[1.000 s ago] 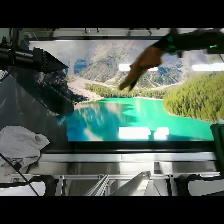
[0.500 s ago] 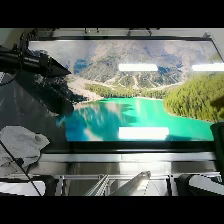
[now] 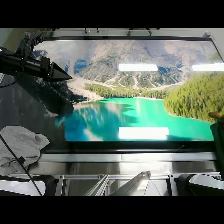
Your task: Fold the shirts.
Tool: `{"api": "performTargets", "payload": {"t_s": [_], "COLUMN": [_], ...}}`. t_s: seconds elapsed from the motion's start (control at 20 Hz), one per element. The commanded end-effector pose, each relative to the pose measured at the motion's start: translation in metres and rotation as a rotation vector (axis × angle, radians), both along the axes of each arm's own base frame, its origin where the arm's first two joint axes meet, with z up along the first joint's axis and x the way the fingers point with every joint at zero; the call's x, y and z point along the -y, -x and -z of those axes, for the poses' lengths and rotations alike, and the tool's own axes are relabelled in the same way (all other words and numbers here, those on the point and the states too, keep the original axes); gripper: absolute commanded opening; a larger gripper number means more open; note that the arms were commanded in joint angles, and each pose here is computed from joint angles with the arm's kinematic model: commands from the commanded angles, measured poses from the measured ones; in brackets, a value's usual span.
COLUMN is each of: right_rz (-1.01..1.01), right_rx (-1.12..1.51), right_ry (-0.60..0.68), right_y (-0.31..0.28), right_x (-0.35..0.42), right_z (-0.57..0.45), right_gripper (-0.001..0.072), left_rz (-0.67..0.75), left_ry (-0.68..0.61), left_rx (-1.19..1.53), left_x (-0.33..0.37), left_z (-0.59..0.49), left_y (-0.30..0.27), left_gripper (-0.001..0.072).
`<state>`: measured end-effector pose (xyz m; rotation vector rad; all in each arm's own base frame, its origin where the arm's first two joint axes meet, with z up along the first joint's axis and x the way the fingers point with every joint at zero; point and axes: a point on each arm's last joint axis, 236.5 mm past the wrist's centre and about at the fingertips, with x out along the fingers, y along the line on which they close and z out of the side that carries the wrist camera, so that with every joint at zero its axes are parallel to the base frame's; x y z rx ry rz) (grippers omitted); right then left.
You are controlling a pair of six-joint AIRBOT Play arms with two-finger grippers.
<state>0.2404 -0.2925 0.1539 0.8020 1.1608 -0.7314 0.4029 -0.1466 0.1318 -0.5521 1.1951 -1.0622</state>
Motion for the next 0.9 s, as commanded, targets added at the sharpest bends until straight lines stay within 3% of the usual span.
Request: {"api": "performTargets", "payload": {"t_s": [0.0,0.2,0.45,0.65,0.85], "right_rz": [0.143,0.172,0.237,0.28,0.286], "right_rx": [-0.189,-0.291,-0.662,-0.737,-0.663], "right_ry": [0.076,0.063,-0.054,-0.189,-0.215], "right_y": [0.055,0.079,0.172,0.22,0.223], "right_x": [0.018,0.014,-0.012,-0.042,-0.041], "right_z": [-0.002,0.015,0.081,0.13,0.148], "right_gripper": [0.0026,0.0026,0.0027,0.0027,0.0026], "left_rz": [0.002,0.032,0.136,0.223,0.271], "left_ry": [0.002,0.001,0.0,0.002,0.003], "left_rx": [-0.022,-0.022,-0.024,-0.001,0.007], "left_x": [0.0,0.012,0.049,0.077,0.093], "left_z": [0.0,0.0,0.0,0.0,0.0], "left_y": [0.003,0.007,0.026,0.042,0.052], "left_gripper": [0.0015,0.0015,0.0015,0.0015,0.0016]}}
